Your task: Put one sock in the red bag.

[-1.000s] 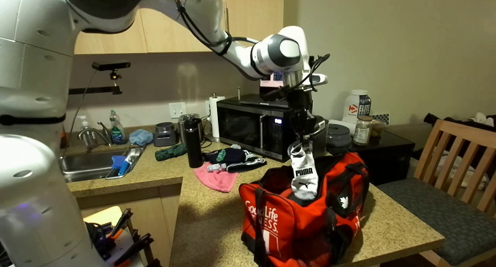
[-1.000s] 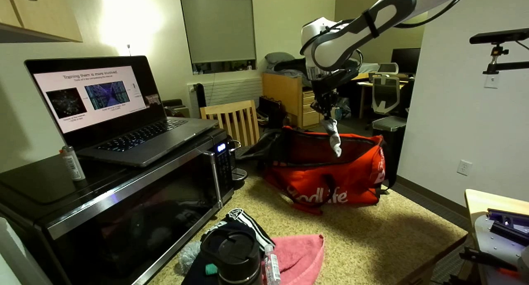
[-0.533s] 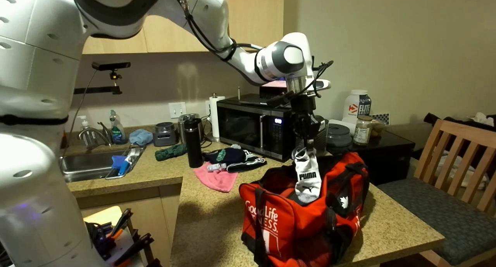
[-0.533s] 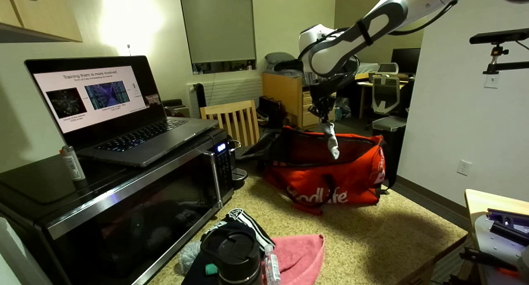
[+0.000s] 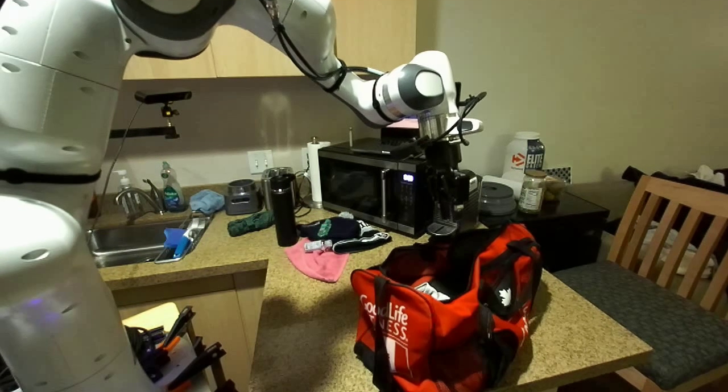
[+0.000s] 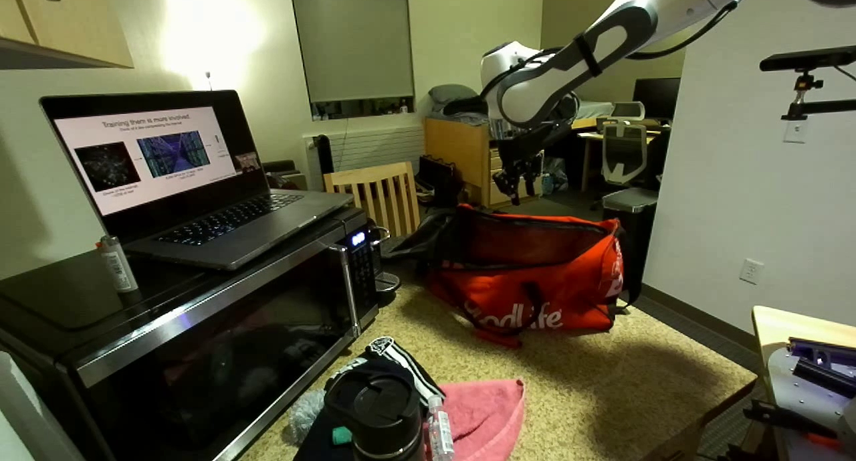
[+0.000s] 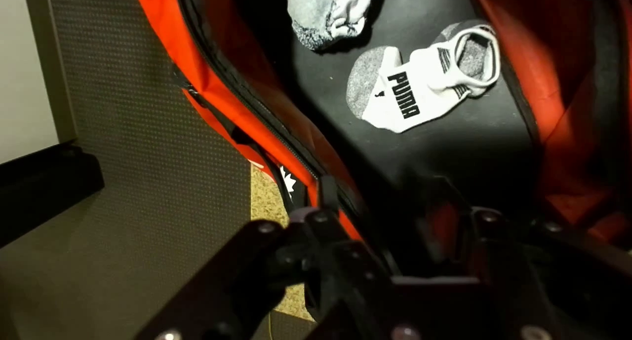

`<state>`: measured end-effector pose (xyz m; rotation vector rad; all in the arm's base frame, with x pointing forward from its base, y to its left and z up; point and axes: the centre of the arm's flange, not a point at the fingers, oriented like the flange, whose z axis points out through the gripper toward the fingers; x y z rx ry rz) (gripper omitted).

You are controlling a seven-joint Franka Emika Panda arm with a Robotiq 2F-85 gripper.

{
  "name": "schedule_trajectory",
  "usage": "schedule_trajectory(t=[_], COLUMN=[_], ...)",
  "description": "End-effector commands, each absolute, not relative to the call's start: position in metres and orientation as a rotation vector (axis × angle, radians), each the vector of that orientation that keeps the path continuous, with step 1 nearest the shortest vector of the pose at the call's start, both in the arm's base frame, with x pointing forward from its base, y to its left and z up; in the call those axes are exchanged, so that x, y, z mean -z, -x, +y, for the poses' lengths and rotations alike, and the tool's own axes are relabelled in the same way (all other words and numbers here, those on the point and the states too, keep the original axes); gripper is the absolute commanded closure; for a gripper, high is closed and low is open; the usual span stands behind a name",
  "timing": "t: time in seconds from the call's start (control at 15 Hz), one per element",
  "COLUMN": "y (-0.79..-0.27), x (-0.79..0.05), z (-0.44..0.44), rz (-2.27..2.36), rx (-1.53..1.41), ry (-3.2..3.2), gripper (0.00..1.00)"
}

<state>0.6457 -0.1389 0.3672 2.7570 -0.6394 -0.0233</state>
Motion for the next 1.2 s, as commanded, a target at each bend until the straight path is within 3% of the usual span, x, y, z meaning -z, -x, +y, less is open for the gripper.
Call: schedule_trajectory(t=[0.0,0.13,0.27,1.13], y=[-0.639,-0.634,-0.626,-0.562], x=[-0.372,-0.377,-0.385,-0.483], z=[-0.119,-0.096,-0.066,0.081], rz=[-0.617,-0.562,-0.490,-0.055], rx=[-0.003,0.023,0.037,-0.026], ry=[-2.783,-2.822,-2.866,-3.080], gripper=[0.18,0.05,0.00,0.00])
